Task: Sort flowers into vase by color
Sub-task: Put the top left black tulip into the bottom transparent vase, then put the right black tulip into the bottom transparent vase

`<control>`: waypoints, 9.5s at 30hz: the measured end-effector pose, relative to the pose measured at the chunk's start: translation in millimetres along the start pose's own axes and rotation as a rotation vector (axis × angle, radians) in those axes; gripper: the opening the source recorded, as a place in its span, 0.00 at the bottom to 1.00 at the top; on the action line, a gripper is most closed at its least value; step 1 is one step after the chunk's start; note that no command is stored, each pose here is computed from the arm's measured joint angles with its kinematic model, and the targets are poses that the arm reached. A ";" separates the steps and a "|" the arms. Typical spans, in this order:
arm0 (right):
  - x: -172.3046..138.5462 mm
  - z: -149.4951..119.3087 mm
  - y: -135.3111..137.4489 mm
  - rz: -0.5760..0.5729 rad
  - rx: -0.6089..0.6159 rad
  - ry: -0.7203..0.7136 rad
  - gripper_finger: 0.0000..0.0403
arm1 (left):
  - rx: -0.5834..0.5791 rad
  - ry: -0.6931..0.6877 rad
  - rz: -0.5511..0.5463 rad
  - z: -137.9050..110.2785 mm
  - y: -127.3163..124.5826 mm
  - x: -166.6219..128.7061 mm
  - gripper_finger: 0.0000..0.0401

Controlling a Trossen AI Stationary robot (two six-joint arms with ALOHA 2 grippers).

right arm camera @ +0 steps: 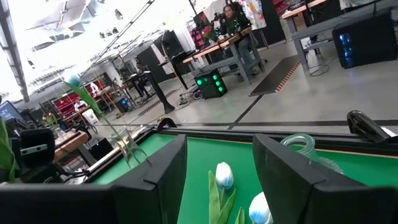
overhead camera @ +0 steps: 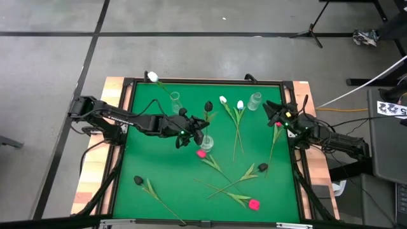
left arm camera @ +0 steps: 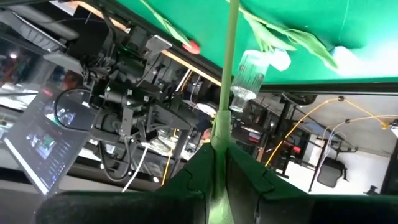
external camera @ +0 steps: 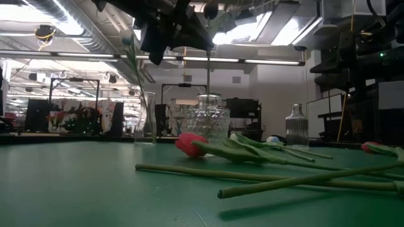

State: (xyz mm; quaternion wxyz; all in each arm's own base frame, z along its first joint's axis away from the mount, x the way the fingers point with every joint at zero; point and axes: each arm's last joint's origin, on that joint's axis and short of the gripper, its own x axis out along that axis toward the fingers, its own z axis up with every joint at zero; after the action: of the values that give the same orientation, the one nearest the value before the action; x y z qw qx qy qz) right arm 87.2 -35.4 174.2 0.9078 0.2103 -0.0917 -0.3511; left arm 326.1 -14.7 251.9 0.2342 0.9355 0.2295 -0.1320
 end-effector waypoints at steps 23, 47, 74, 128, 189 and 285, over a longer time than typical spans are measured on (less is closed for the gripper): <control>-0.1 -1.1 2.2 0.076 -0.039 0.034 0.67 | -0.031 0.019 0.010 -2.8 1.3 0.1 0.26; -6.1 29.8 17.3 0.324 0.184 -0.210 0.72 | -0.735 0.652 0.384 -83.0 28.3 -27.7 0.38; 59.5 99.5 115.4 0.578 -0.295 0.835 0.72 | -2.218 0.162 0.592 -205.6 86.4 -131.0 0.38; -12.2 -130.1 194.1 0.390 -0.883 1.550 0.36 | -2.491 -0.399 -0.235 -106.7 120.1 -176.8 0.38; 50.2 52.9 313.2 0.050 -2.614 0.487 0.04 | -2.794 -0.645 -0.286 -119.4 55.0 -72.6 0.38; 27.1 52.6 348.6 -0.049 -1.456 0.228 0.56 | -2.865 -0.522 -0.093 -134.0 23.1 -17.6 0.01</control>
State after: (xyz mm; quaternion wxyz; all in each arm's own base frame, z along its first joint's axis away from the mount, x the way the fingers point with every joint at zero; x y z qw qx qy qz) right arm 299.4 161.3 377.3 0.8134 -0.4084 0.2642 -0.3191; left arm 341.0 27.5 381.6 0.9772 -0.1531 0.1429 0.0352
